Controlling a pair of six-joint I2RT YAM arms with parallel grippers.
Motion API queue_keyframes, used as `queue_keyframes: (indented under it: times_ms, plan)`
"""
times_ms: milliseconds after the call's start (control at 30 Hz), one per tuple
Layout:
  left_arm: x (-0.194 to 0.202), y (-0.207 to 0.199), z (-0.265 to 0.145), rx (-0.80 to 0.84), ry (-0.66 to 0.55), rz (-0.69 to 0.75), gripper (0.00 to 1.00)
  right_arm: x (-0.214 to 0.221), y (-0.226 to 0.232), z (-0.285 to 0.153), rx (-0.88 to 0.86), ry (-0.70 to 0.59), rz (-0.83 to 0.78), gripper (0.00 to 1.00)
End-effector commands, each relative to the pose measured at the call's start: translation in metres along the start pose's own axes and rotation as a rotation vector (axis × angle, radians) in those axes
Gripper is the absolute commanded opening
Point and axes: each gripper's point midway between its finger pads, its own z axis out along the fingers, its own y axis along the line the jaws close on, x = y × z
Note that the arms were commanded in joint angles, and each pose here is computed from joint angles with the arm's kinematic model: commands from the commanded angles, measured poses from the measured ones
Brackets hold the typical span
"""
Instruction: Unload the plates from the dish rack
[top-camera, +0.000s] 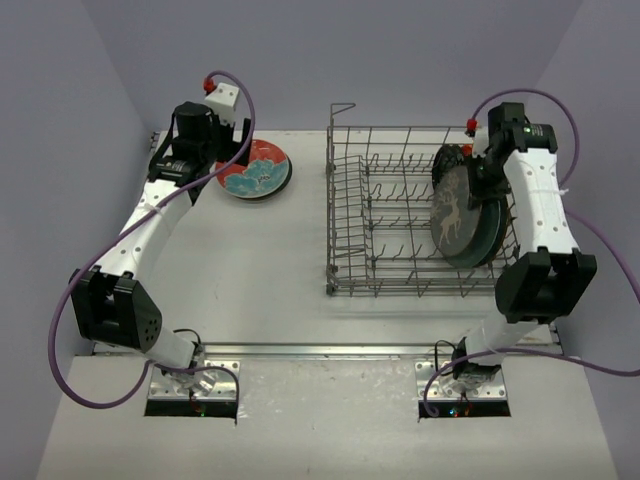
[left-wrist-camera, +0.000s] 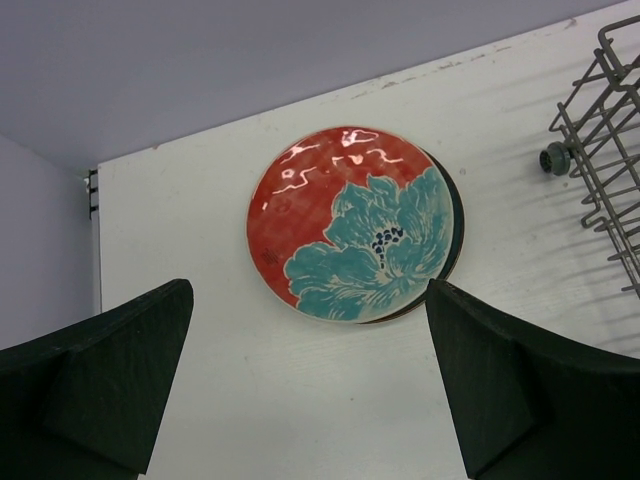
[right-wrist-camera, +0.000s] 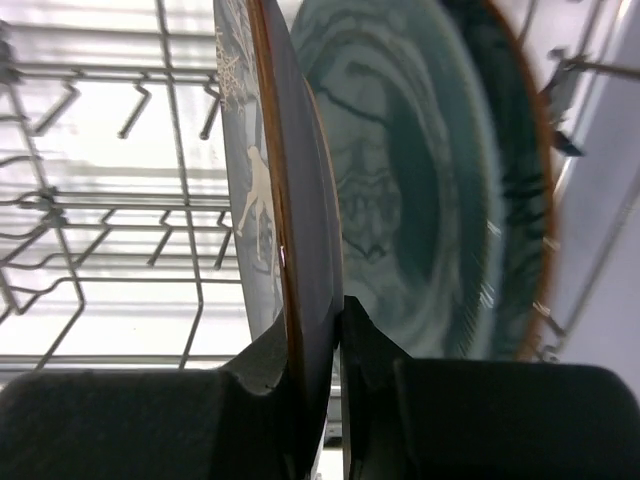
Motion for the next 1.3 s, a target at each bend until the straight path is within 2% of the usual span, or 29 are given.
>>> queue_keyframes:
  times_ms: [0,167,267,300,333,367,467,700,833,967,1067,1200,1267]
  plan:
    - [-0.038,-0.002,-0.015,0.037,-0.105,-0.037,1.0,-0.047,0.014,-0.11,-0.057,-0.395,-0.019,0.0]
    - [-0.054,-0.015,-0.017,0.115,-0.137,-0.062,1.0,-0.063,0.009,-0.161,-0.01,-0.615,-0.113,0.0]
    - [-0.078,-0.053,-0.033,0.353,-0.196,-0.078,1.0,-0.073,0.038,-0.195,-0.137,-0.818,-0.232,0.0]
    - [-0.083,-0.073,-0.044,0.478,-0.214,-0.083,0.99,-0.074,0.053,-0.201,-0.217,-0.865,-0.267,0.0]
    - [-0.09,-0.091,-0.057,0.598,-0.237,-0.081,0.95,-0.071,0.063,-0.213,-0.266,-0.904,-0.288,0.0]
    - [-0.094,-0.098,-0.063,0.645,-0.243,-0.104,0.93,-0.07,0.082,-0.22,-0.371,-0.934,-0.335,0.0]
    - [-0.109,-0.13,-0.092,0.849,-0.28,-0.128,0.87,-0.069,0.122,-0.236,-0.559,-0.973,-0.411,0.0]
    - [-0.107,-0.185,-0.147,1.194,-0.271,-0.116,0.86,-0.064,0.187,-0.253,-0.845,-0.971,-0.535,0.0]
    - [-0.101,-0.199,-0.154,1.268,-0.226,-0.14,0.85,-0.067,0.206,-0.255,-0.9,-0.974,-0.575,0.0]
    - [-0.099,-0.207,-0.158,1.315,-0.206,-0.152,0.77,-0.067,0.221,-0.258,-0.95,-0.962,-0.585,0.0]
    - [-0.098,-0.21,-0.158,1.338,-0.197,-0.168,0.68,-0.067,0.228,-0.258,-0.982,-0.943,-0.574,0.0]
    - [-0.101,-0.212,-0.155,1.349,-0.183,-0.227,0.51,-0.067,0.235,-0.26,-1.029,-0.926,-0.555,0.0]
    - [-0.109,-0.213,-0.156,1.359,-0.202,-0.263,0.47,-0.069,0.238,-0.259,-1.05,-0.913,-0.535,0.0]
